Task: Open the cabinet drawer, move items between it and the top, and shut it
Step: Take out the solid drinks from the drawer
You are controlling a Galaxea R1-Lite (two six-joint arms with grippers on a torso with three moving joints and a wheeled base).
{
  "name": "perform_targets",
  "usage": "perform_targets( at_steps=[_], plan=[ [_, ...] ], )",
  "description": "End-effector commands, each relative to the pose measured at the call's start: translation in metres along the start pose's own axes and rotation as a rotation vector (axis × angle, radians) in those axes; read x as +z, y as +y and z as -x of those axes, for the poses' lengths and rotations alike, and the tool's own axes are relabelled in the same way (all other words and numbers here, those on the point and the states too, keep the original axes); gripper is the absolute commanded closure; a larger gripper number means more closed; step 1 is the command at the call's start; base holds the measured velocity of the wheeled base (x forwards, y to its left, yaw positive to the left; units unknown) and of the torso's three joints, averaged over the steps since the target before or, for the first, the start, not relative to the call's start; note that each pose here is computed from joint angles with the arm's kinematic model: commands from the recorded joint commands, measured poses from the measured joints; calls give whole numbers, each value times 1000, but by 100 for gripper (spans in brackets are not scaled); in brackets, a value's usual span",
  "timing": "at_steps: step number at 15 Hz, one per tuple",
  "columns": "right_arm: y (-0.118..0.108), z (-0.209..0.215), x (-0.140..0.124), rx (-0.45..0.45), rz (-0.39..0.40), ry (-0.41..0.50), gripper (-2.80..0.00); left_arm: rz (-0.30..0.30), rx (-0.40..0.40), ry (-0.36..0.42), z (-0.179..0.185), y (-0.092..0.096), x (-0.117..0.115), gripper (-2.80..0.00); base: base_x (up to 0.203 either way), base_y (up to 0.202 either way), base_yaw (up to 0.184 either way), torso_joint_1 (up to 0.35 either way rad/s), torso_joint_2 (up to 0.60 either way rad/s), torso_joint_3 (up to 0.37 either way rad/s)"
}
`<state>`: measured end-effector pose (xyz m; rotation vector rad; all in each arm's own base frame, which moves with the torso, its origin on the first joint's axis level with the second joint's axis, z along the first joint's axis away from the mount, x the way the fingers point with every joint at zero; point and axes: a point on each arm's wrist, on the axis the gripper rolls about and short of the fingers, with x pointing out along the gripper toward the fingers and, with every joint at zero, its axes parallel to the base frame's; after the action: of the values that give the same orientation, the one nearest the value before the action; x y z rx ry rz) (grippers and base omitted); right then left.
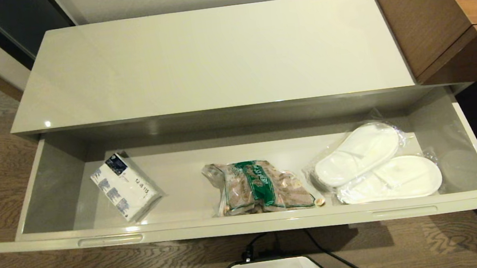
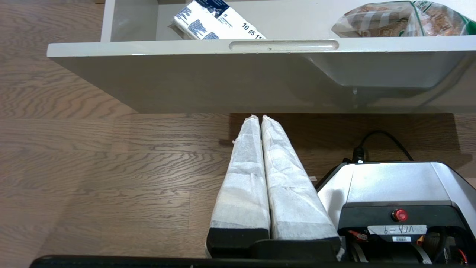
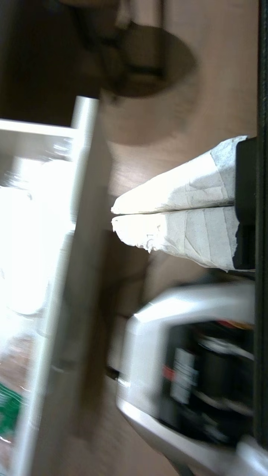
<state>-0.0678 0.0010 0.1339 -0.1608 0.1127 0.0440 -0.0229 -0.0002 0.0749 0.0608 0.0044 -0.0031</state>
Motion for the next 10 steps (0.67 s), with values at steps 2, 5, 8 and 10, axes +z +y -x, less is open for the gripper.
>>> perform_targets(
  at_steps=[2,5,8,10],
  plan=[
    [1,-34,-15,-63,20,-313,0,0,0,2,0,0,0,0,0,0,0,0,0,0],
    [4,-47,-34,-38,14,-339,0,0,0,2,0,0,0,0,0,0,0,0,0,0],
    [6,-48,-44,-7,-122,-200,0,0,0,2,0,0,0,0,0,0,0,0,0,0],
    [5,-47,-47,-24,-165,-139,0,0,0,2,0,0,0,0,0,0,0,0,0,0]
  ],
)
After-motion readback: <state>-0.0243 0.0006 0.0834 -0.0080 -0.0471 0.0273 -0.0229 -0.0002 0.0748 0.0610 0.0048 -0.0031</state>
